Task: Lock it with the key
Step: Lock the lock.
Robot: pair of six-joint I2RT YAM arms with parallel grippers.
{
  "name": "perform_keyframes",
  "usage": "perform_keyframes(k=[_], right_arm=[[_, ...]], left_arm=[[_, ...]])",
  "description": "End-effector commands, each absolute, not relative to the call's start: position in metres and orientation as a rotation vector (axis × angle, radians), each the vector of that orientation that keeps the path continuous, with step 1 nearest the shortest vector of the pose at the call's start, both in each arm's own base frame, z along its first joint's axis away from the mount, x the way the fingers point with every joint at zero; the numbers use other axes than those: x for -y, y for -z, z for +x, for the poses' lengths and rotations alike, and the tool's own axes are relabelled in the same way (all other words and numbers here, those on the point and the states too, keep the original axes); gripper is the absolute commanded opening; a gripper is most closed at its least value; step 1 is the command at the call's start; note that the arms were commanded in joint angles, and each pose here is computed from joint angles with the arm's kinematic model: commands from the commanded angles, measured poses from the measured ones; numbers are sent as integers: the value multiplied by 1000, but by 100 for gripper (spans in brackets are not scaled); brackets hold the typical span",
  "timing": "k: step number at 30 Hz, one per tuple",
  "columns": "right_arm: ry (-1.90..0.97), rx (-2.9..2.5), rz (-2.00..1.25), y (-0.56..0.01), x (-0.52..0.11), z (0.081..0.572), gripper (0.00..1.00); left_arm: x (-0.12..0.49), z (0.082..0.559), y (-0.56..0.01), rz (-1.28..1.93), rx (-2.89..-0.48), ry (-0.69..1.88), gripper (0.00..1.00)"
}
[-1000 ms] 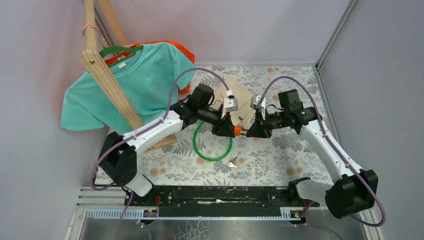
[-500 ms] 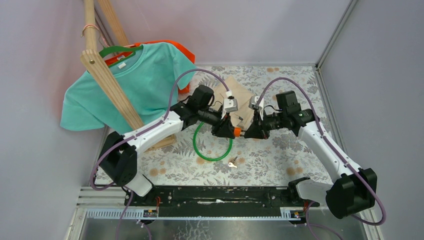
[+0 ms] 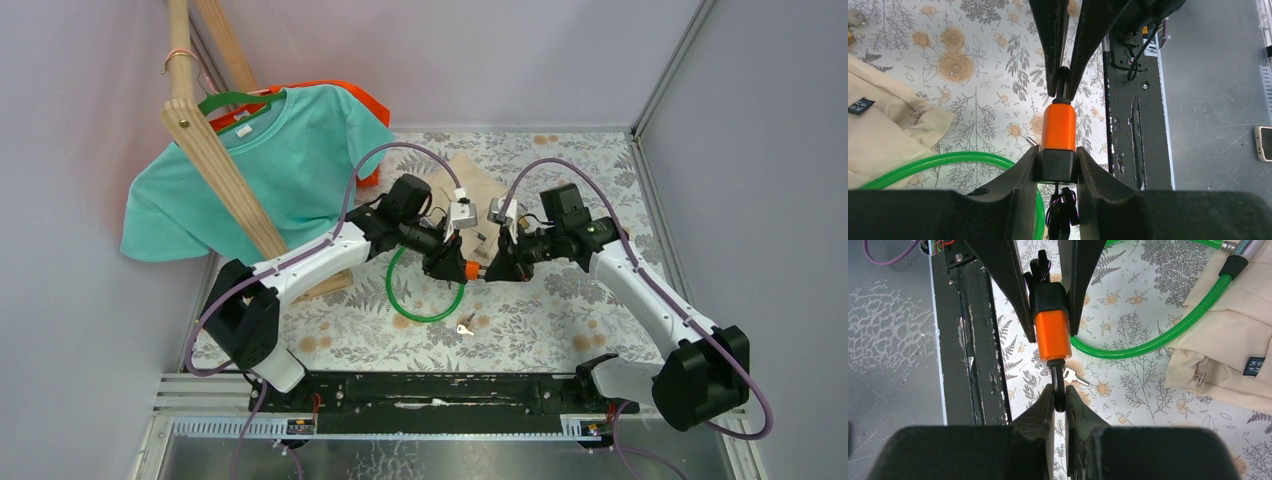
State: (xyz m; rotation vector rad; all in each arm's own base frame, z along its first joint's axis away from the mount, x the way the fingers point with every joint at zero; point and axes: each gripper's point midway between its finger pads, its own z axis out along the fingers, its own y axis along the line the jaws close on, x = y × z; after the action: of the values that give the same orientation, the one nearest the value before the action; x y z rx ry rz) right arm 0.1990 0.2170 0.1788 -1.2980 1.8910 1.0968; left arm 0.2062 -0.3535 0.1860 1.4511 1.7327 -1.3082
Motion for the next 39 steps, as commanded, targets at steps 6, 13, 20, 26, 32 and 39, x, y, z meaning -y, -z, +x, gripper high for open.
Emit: perform_keyframes(k=[6,13,20,26,32,39], right_arm=[[-1166,-1564,-1383,-226,-267,209,0],[-1195,-1553,-1343,-225,-273,211,0],[-1216,-1552,-1308,-227,-274,209,0],[-1283,-1542,-1264,-239,-280,209,0],[-1340,-1514,-1245,-252,-283,205,0],[-1403,-1489,-1233,-261,-285,199,0]], left_arm=[[388,188,-214,1532,-1454,1388,0],[390,187,-223,1521,-1442,1416,0],[394,192,-235,1491,-1429,1447,0],[397,196,-247,1472,-1412,1472,0],[399,197,-247,1466,-1412,1491,0],[401,197,-246,1462,-1409,1504,0]])
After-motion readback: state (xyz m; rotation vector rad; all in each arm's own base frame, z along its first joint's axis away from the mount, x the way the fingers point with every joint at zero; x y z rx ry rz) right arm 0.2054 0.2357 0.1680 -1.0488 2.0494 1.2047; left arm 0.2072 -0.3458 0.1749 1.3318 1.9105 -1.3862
